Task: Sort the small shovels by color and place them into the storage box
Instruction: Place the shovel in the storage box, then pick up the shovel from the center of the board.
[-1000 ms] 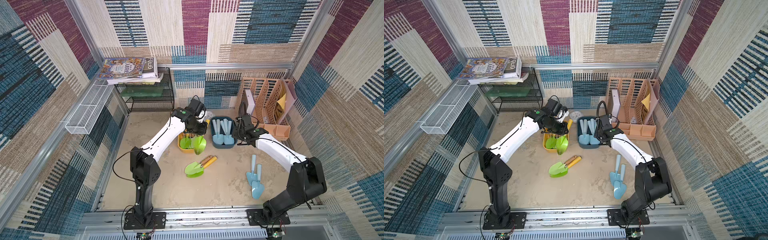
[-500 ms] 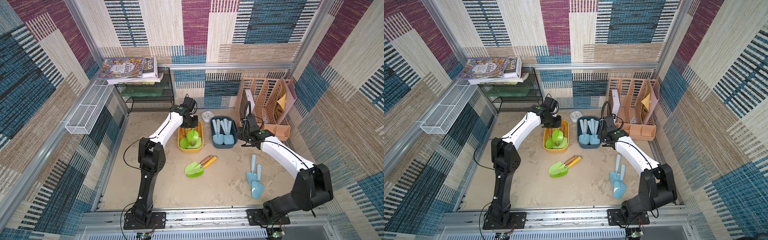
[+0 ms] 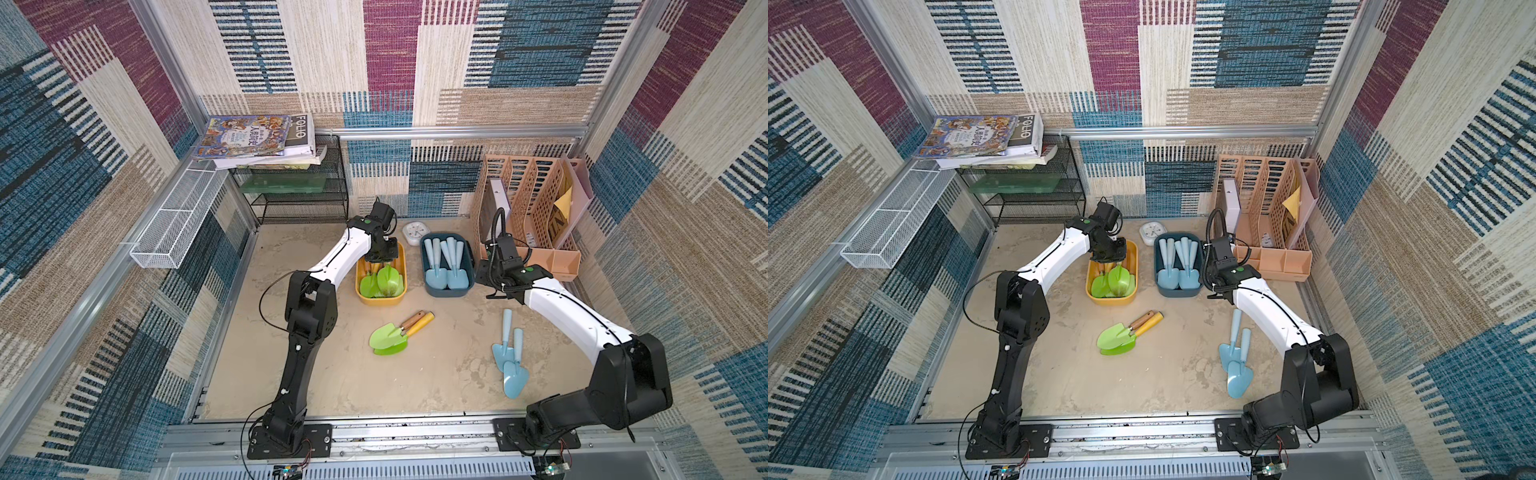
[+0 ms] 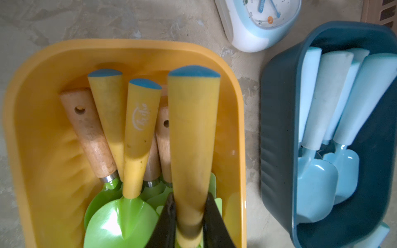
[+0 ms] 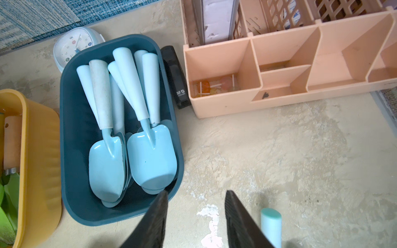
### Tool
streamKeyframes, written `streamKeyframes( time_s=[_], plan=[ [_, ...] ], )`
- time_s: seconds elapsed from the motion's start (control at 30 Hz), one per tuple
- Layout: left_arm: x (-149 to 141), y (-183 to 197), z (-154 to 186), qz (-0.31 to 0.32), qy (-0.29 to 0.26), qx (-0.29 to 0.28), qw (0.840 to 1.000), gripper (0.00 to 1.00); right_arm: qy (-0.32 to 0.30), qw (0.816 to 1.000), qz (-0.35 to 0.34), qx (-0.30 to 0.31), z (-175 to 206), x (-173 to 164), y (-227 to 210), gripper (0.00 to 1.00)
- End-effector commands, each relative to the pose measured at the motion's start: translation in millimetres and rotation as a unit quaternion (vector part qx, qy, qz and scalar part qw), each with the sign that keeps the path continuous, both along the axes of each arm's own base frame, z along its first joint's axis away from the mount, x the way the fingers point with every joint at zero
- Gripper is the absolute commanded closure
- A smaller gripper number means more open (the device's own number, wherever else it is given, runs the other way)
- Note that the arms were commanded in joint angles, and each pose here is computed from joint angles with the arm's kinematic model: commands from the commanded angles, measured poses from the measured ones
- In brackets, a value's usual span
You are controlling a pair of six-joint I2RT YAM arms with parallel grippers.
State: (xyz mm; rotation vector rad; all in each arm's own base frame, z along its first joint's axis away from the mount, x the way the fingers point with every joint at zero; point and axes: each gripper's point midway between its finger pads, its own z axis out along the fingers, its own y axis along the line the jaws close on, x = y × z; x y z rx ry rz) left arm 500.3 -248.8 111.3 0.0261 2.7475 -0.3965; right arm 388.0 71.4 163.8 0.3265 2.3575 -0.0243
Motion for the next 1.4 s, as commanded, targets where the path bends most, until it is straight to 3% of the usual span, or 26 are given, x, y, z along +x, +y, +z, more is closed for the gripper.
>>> streamKeyframes(
  time_s=[0.0,0.13,0.3,0.37,0.7,1.0,1.37],
  plan=[
    [-4.4,-0.8,-6.7,0.004,0.016,-0.003,1.000,1.00,0.007,1.000,-0.006,0.003,-3.0,-4.6,-2.2,0.53],
    [-8.3,-0.7,-10.6,0.008,0.026,-0.005,1.000,0.94,0.008,1.000,-0.011,0.008,-4.9,-5.5,-3.2,0.53],
    [-12.7,-2.4,0.3,0.010,0.029,-0.017,0.999,0.66,0.010,1.000,-0.015,0.008,-7.4,-7.0,-4.9,0.53],
    [-16.5,-3.5,10.2,0.010,0.028,-0.025,0.999,0.63,0.010,1.000,-0.019,0.009,-7.9,-8.2,-6.7,0.53],
    [-51.9,4.5,52.5,0.010,0.008,-0.050,0.999,0.61,0.042,0.995,-0.085,0.024,-32.9,-32.2,-39.0,0.51],
    [-98.1,22.6,22.3,0.041,0.026,-0.065,0.997,0.61,0.096,0.983,-0.145,0.059,-74.6,-69.8,-74.1,0.51],
    [-100.9,24.5,19.6,0.037,0.031,-0.056,0.997,0.61,0.151,0.979,-0.107,0.084,-113.5,-84.0,-61.8,0.53]
  ],
)
